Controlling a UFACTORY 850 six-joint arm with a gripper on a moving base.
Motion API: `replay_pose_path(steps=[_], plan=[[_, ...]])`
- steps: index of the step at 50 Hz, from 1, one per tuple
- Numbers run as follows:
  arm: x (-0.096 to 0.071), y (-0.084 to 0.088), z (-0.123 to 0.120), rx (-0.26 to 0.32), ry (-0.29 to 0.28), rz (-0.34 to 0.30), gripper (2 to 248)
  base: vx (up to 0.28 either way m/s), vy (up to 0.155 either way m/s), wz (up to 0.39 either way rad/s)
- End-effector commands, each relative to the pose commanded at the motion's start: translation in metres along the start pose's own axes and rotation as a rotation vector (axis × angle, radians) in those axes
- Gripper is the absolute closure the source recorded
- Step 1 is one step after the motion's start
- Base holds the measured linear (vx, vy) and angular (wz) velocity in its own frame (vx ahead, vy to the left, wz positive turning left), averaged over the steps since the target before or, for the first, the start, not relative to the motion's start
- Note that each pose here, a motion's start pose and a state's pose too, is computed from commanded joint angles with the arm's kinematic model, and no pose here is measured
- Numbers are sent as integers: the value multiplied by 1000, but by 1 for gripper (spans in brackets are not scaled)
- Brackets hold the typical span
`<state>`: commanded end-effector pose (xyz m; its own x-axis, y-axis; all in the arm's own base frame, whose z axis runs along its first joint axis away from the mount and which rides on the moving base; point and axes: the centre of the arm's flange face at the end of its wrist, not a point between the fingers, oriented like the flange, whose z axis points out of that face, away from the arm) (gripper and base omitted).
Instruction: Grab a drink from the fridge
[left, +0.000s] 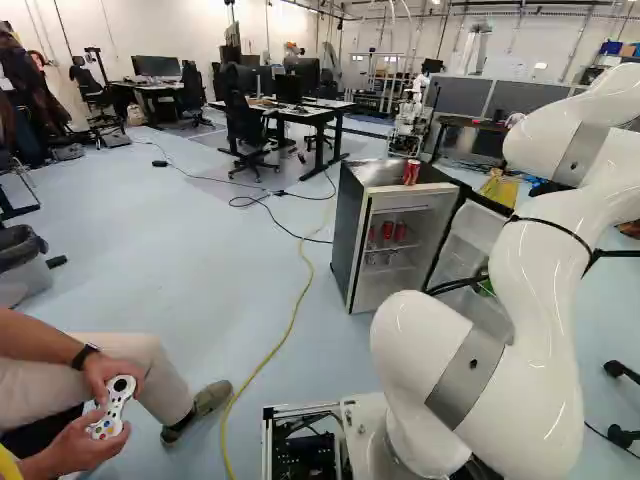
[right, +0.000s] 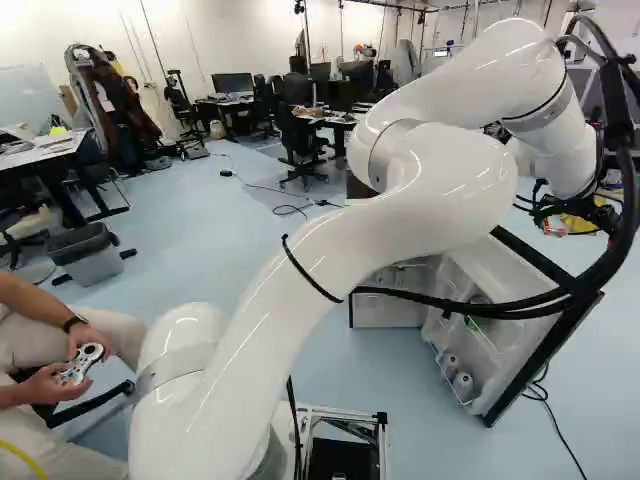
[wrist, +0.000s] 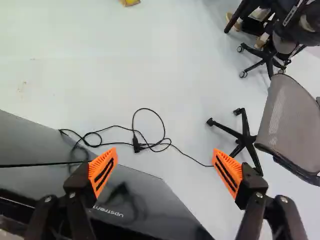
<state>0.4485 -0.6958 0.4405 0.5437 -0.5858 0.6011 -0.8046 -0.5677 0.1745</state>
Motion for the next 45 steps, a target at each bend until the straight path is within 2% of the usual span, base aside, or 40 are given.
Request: replay_pose_path(steps=[15, 31, 45], plan=[[7, 5, 17, -17, -26, 10, 3, 0, 0, 0], [2, 7, 19, -27, -85, 11, 3, 0, 0, 0], [1, 7, 19, -28, -96, 11, 3, 0, 0, 0]])
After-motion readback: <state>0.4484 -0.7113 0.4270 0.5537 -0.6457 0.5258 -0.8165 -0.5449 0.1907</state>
